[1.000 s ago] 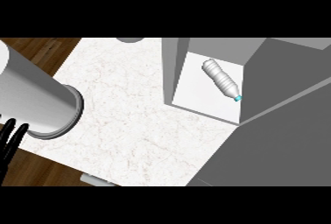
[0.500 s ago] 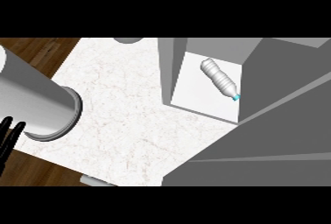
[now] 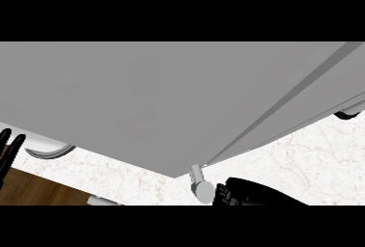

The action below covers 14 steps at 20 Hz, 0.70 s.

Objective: Pick up the bottled water, place it into the cabinet and close the cabinet

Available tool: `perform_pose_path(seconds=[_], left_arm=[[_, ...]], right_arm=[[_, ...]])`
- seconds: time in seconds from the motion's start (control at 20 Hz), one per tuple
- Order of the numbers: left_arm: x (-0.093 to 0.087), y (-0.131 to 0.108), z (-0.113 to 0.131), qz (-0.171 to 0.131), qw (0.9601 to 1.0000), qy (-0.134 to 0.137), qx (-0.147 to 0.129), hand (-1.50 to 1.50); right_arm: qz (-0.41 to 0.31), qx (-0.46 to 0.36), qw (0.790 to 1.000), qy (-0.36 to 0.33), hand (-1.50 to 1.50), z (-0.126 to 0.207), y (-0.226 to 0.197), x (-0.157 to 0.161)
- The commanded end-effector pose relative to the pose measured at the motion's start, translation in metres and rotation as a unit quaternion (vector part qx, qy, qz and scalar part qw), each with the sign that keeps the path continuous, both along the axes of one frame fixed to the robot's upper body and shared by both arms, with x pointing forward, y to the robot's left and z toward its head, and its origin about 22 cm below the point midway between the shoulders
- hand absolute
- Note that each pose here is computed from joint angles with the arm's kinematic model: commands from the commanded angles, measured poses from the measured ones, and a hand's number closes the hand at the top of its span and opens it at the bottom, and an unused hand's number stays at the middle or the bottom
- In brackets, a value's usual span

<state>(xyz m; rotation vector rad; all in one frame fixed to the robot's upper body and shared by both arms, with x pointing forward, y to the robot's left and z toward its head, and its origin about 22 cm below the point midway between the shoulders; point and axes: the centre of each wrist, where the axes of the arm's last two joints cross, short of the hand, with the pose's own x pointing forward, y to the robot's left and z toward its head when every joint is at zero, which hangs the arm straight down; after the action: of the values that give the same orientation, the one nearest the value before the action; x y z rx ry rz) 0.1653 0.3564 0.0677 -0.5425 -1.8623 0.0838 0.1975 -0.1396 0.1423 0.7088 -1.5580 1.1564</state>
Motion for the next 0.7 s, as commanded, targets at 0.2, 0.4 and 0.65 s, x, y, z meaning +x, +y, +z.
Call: perform_pose_path(seconds=[0.2,0.4,0.65], left_arm=[[-0.001,0.008,-0.003,0.011,0.9999,0.004,0.003,-1.50],[-0.001,0.013,-0.003,0.014,0.9999,0.006,-0.002,-1.50],[-0.006,0.014,-0.009,0.028,0.9995,0.016,-0.005,-1.50]], right_arm=[[-0.078,-0.035,0.995,0.050,1.50,0.013,0.060,0.063],[-0.116,-0.039,0.991,0.055,1.50,0.033,0.082,0.095],[-0.216,0.000,0.976,0.034,1.50,0.053,0.094,0.134]])
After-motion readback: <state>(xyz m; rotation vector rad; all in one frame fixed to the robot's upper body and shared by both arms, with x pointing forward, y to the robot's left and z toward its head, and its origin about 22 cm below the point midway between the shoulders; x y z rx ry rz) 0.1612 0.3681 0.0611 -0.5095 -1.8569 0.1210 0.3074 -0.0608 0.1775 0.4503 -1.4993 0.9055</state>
